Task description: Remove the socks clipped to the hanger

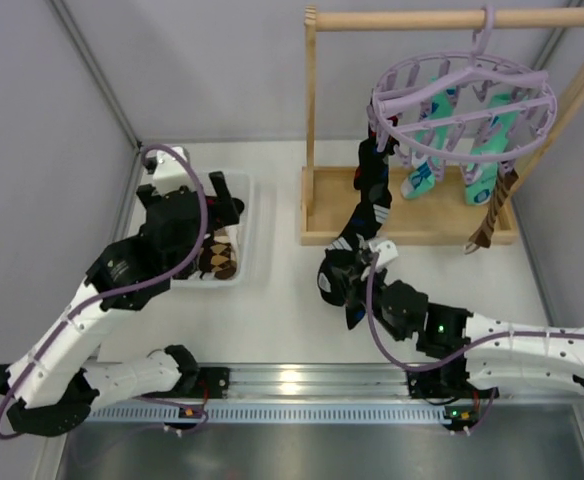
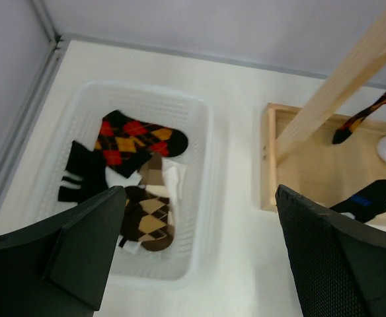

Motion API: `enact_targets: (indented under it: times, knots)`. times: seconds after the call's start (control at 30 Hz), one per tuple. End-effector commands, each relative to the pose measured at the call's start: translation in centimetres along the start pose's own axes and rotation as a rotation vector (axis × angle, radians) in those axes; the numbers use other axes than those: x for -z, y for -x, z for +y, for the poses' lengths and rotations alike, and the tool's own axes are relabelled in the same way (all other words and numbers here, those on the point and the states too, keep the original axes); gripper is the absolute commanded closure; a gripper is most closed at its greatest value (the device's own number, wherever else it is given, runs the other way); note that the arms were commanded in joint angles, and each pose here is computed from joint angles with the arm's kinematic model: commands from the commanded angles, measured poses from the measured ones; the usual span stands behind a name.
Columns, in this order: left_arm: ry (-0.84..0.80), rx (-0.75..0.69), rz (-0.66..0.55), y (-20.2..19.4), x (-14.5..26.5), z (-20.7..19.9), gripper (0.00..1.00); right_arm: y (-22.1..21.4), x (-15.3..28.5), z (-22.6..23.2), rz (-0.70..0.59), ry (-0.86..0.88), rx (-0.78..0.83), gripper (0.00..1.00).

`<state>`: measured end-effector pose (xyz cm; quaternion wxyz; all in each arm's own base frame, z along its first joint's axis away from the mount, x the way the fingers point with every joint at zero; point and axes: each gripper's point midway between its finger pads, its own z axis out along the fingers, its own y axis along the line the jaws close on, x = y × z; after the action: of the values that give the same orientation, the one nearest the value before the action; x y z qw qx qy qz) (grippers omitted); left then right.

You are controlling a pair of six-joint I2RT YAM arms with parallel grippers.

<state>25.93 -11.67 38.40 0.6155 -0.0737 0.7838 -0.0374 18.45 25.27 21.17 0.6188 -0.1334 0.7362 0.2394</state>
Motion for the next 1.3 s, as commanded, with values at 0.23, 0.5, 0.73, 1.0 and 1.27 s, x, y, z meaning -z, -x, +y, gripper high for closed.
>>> enact_targets:
  times: [0.23, 0.5, 0.73, 1.0, 1.27]
  knots:
    - [0.232, 0.016, -0.081, 0.2, 2.7, 9.3, 0.02, 12.4, -9.2, 12.3, -0.011, 0.465, 0.042, 1.00]
    - [0.365, 0.208, -0.226, 1.4, 6.0, 15.0, 0.02, 12.5, -17.7, 20.2, 0.056, 0.683, 0.091, 1.00]
    - [0.396, 0.185, -0.215, 0.1, 5.7, 15.6, 0.02, 10.3, -24.7, 22.5, 0.123, 0.683, 0.107, 0.67]
    - [0.291, 0.108, -0.143, -1.1, 4.0, 12.9, 0.02, 15.1, -22.4, 17.0, 0.061, 0.519, 0.094, 0.17]
    - [0.016, 0.036, -0.071, -2.3, 2.8, 7.7, 0.02, 12.9, -12.7, 6.3, 0.077, 0.268, 0.102, 0.14]
